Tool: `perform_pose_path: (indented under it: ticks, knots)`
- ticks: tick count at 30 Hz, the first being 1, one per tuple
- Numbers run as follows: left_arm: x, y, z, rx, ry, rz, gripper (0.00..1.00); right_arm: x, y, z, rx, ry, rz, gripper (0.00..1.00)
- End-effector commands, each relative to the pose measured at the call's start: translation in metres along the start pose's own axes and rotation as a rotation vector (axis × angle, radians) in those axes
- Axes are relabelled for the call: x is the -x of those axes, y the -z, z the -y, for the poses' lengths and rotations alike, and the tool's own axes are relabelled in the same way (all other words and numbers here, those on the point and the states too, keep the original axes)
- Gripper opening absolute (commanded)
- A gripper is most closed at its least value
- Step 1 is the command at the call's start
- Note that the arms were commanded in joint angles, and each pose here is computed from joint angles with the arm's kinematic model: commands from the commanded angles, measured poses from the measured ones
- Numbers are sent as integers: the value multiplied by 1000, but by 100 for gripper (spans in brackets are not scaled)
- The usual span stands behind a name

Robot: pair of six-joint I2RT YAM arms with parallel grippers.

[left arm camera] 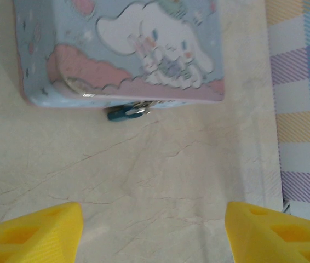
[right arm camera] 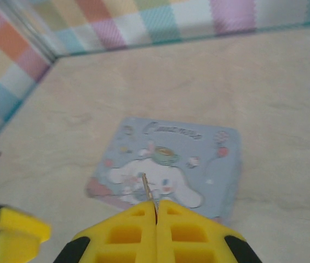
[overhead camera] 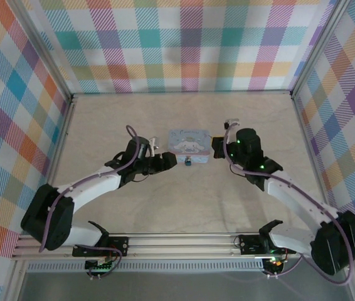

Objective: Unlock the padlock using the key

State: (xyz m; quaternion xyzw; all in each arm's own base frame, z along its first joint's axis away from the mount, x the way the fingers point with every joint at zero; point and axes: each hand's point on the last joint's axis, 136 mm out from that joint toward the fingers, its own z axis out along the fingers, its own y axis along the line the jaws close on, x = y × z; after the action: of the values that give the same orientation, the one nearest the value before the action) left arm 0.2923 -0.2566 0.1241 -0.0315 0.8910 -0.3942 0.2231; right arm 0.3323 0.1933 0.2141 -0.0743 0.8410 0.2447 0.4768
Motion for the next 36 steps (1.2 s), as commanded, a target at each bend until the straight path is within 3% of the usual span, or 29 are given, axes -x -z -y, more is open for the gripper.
perform_pose_path:
  ticks: [1, 12, 25, 30, 35, 36]
  knots:
    - [7, -12, 11, -73, 1, 24, 70, 21, -12, 17, -101, 40, 52, 0]
    - [35, -54, 3, -70, 14, 75, 70, 14, -47, 49, -221, 49, 6, 0]
    - [84, -48, -25, 5, 17, 179, 70, 18, -96, 79, -303, 74, -56, 0]
    - [85, -46, -24, -18, 11, 162, 71, 27, -119, 89, -324, 79, -80, 0]
    - [64, -42, -21, -45, -30, 129, 82, 26, -146, 95, -323, 99, -125, 0]
    - [59, -42, -21, -48, -40, 118, 91, 25, -151, 96, -321, 104, -136, 0]
